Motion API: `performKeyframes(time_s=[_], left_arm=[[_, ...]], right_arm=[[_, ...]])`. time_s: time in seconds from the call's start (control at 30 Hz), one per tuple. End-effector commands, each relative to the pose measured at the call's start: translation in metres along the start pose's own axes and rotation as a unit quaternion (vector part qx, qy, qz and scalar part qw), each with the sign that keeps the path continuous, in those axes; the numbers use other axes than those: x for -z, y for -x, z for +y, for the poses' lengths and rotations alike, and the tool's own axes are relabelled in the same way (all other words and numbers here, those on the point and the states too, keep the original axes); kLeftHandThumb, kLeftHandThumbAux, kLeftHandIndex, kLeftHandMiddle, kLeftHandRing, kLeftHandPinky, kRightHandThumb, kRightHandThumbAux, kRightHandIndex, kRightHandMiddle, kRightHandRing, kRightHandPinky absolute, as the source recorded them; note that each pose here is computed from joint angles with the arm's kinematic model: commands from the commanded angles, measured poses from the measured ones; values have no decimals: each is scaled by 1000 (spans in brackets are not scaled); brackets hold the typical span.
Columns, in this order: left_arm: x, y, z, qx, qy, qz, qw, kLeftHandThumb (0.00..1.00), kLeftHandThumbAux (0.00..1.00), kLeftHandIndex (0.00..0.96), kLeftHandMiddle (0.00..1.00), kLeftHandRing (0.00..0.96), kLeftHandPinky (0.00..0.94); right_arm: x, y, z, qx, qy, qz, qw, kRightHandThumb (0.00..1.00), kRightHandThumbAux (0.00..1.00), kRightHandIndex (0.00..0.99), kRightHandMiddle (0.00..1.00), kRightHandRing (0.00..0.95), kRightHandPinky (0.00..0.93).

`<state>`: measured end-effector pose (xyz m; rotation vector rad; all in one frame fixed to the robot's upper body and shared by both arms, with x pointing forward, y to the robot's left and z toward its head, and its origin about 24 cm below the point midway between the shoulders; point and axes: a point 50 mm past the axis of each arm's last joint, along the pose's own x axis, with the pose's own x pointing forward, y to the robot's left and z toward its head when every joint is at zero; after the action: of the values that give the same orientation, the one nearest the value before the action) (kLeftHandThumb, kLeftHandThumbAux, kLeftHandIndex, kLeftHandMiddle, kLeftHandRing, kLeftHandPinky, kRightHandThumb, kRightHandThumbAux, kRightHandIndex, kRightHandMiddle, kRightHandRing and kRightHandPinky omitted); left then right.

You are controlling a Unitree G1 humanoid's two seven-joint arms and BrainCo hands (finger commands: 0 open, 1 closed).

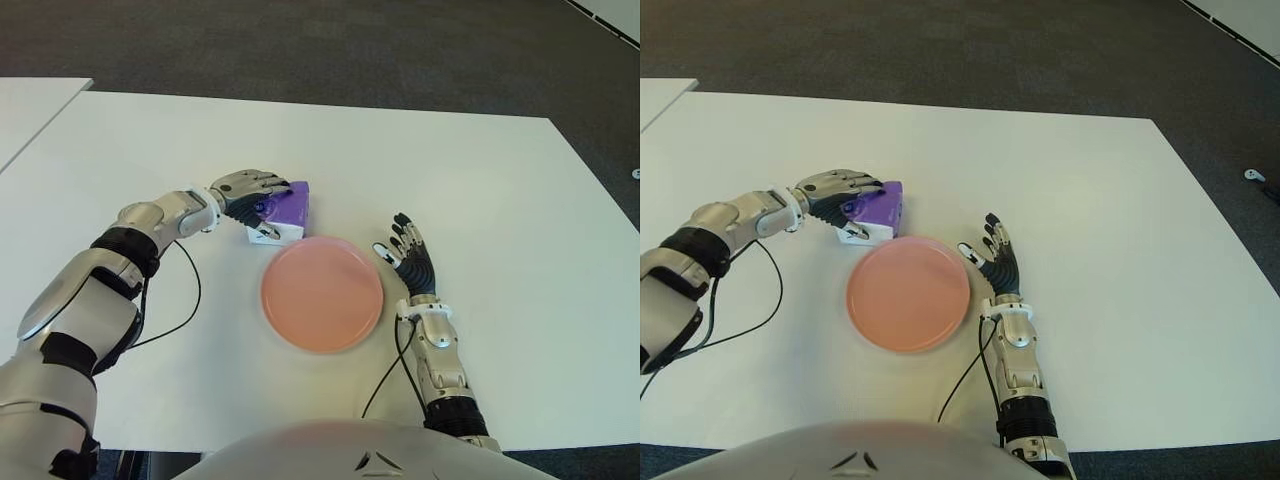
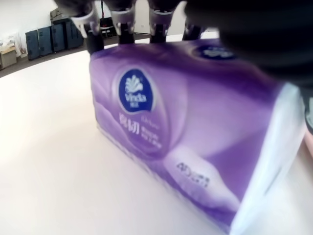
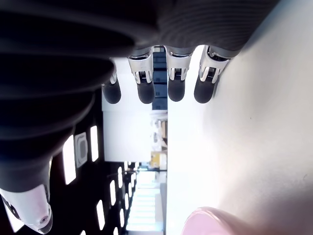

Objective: Put the tissue paper into the plate.

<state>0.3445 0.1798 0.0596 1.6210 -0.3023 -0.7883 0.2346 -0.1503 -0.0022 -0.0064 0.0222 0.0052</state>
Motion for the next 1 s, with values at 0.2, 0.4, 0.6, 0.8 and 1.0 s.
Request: performKeyframes(time_s=[0.2,0.4,0.6,0.8,1.0], left_arm=[[-25,2,-57,78,12,-29,996,0,312,0,0,0,0],[-32,7,-77,89,19,-29,995,0,310,0,0,0,0],[-32,11,-89,100,6,-20,995,0,303,0,0,0,0],[-29,12,-94,102,-20,-10,994,0,301,0,0,0,0],[-22,16,-97,92,-40,9,995,5,306,0,0,0,0]], right_arm=[[23,16,-4,14,-5,71,997,0,671,0,0,0,0],[23,18,-4,16,-7,72,997,1,667,0,0,0,0],[24,20,-5,16,-8,74,997,10,661,0,0,0,0],[26,22,-7,18,-7,78,997,16,651,0,0,0,0],[28,24,-9,15,-6,76,997,17,653,0,0,0,0]])
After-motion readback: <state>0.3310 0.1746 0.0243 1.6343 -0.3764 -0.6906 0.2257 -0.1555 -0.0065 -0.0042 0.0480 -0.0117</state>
